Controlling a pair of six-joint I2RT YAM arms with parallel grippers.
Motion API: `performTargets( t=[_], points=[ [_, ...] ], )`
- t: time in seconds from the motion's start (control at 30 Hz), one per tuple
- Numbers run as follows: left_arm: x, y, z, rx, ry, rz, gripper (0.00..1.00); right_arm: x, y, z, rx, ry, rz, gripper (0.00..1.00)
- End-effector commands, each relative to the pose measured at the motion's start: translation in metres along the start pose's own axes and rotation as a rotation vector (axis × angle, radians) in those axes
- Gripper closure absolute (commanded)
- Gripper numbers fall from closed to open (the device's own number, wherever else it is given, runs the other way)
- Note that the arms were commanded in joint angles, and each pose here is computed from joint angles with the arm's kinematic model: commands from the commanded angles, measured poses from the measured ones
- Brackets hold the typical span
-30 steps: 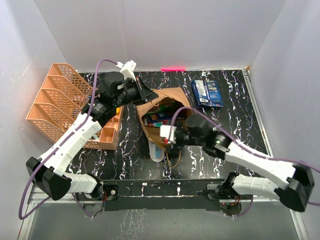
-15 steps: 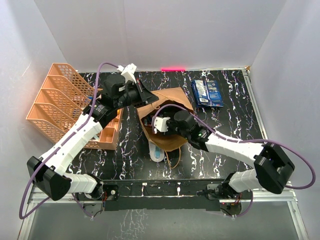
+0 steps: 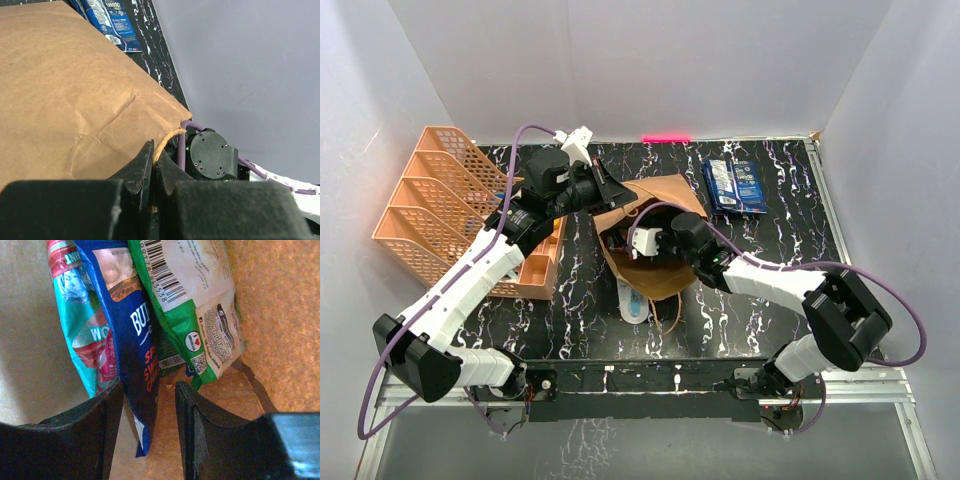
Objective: Take the snacks out of the paper bag
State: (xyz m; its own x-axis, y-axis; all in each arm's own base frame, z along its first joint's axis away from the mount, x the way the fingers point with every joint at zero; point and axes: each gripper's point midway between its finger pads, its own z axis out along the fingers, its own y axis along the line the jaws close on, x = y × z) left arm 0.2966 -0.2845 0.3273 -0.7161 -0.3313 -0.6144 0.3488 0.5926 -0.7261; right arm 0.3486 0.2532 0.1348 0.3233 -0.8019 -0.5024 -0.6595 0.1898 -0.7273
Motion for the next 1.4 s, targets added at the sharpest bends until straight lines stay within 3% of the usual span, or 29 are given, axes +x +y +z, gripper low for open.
performTargets(
  t=[0.0, 0.4, 0.83, 1.17, 1.37],
  points=[
    [-0.013, -0.019, -0.018, 0.046, -0.047, 0.022, 1.0, -0.01, -0.018, 0.005, 0.055, -0.053, -0.001, 0.51],
    [-0.013, -0.02, -0.018, 0.053, -0.047, 0.024, 1.0, -0.003, -0.021, -0.009, 0.068, -0.035, -0.006, 0.46],
    [-0.018, -0.025, -0.016, 0.062, -0.044, 0.033, 1.0, -0.002, -0.034, 0.029, 0.078, -0.036, 0.003, 0.49],
    [-0.017, -0.024, -0.017, 0.057, -0.042, 0.037, 1.0, -0.008, -0.036, 0.055, 0.058, -0.05, 0.028, 0.6],
    [-0.017, -0.023, -0.018, 0.053, -0.042, 0.042, 1.0, -0.003, -0.043, 0.049, 0.079, -0.034, 0.032, 0.51]
  ],
)
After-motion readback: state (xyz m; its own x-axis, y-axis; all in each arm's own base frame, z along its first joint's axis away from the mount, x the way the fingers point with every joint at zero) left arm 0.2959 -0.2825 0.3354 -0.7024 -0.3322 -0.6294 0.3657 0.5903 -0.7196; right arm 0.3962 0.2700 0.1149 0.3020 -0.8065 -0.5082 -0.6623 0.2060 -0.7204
